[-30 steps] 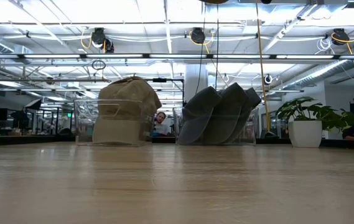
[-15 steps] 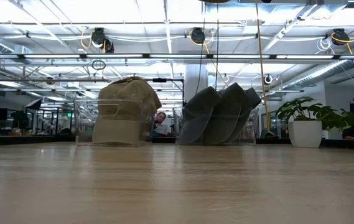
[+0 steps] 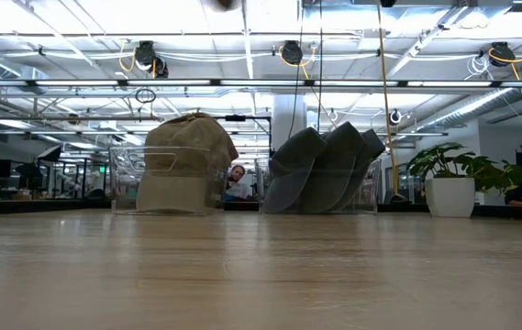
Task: Pick & Place hat
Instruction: Put the brown cap into the left transparent bin
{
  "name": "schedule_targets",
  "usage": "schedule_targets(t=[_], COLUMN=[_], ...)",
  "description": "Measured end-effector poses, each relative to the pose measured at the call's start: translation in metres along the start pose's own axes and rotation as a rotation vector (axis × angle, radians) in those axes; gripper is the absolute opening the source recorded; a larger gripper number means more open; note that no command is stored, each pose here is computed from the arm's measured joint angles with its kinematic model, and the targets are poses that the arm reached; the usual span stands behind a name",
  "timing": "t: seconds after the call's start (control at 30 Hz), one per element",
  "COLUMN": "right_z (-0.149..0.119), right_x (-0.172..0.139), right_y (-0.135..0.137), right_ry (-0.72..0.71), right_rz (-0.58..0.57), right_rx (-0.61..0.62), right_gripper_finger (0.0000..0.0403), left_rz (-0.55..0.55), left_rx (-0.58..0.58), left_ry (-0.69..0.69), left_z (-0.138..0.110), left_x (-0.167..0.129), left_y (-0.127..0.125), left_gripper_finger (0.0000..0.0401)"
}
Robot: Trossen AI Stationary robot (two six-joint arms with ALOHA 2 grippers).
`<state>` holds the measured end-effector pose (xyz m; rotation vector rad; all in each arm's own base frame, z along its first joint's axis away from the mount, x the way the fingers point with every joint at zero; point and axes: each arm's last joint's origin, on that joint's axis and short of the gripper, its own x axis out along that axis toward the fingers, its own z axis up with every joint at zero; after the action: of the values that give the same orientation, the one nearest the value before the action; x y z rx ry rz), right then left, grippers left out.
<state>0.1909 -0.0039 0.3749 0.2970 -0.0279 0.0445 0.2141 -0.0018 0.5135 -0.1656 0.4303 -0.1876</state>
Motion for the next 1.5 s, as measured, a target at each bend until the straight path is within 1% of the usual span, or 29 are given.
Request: schedule_targets(t=[0.07, 0.13, 0.23, 0.3, 0.37, 0.53, 0.67, 0.73, 0.87, 0.93, 1.03, 1.1, 1.23, 1.37, 1.5], right_z=[0.003, 0.007, 0.016, 0.023, 0.030, 0.043, 0.050, 0.052, 0.050, 0.048, 0.044, 0.040, 0.033, 0.028, 0.024], right_x=[0.000, 0.000, -0.001, -0.003, -0.005, -0.011, -0.014, -0.015, -0.012, -0.010, -0.005, -0.001, 0.010, 0.018, 0.024], right_y=[0.001, 0.002, 0.005, 0.006, 0.007, 0.008, 0.007, 0.007, 0.004, 0.002, -0.002, -0.003, -0.006, -0.008, -0.010], right_ry=[-0.033, -0.076, -0.172, -0.253, -0.335, -0.490, -0.590, -0.615, -0.605, -0.590, -0.556, -0.520, -0.468, -0.432, -0.401], right_rz=[0.002, 0.027, 0.045, 0.027, -0.009, -0.122, -0.216, -0.258, -0.342, -0.393, -0.447, -0.456, -0.463, -0.474, -0.489], right_rx=[-0.003, -0.019, -0.093, -0.149, -0.194, -0.261, -0.267, -0.269, -0.273, -0.253, -0.235, -0.261, -0.274, -0.306, -0.353], right_gripper_finger=[0.0187, 0.0200, 0.0210, 0.0212, 0.0211, 0.0206, 0.0208, 0.0208, 0.0204, 0.0204, 0.0211, 0.0219, 0.0235, 0.0245, 0.0247], left_rz=[0.024, 0.056, 0.140, 0.199, 0.259, 0.355, 0.422, 0.446, 0.467, 0.483, 0.535, 0.577, 0.619, 0.641, 0.691], left_rx=[-0.015, -0.024, -0.023, -0.004, 0.020, 0.097, 0.168, 0.217, 0.323, 0.378, 0.459, 0.516, 0.622, 0.684, 0.733], left_ry=[0.038, 0.047, 0.093, 0.127, 0.166, 0.284, 0.370, 0.414, 0.462, 0.495, 0.563, 0.602, 0.686, 0.733, 0.765], left_z=[-0.007, -0.010, -0.018, -0.024, -0.029, -0.039, -0.043, -0.045, -0.043, -0.042, -0.043, -0.042, -0.042, -0.041, -0.040], left_x=[-0.013, -0.024, -0.036, -0.043, -0.047, -0.052, -0.049, -0.046, -0.038, -0.032, -0.023, -0.019, -0.012, -0.005, -0.005], left_y=[0.001, 0.002, 0.004, 0.005, 0.006, 0.008, 0.012, 0.014, 0.018, 0.020, 0.025, 0.028, 0.032, 0.035, 0.037], left_gripper_finger=[0.0014, 0.0014, 0.0014, 0.0014, 0.0014, 0.0014, 0.0014, 0.0014, 0.0014, 0.0014, 0.0014, 0.0014, 0.0014, 0.0014, 0.0014])
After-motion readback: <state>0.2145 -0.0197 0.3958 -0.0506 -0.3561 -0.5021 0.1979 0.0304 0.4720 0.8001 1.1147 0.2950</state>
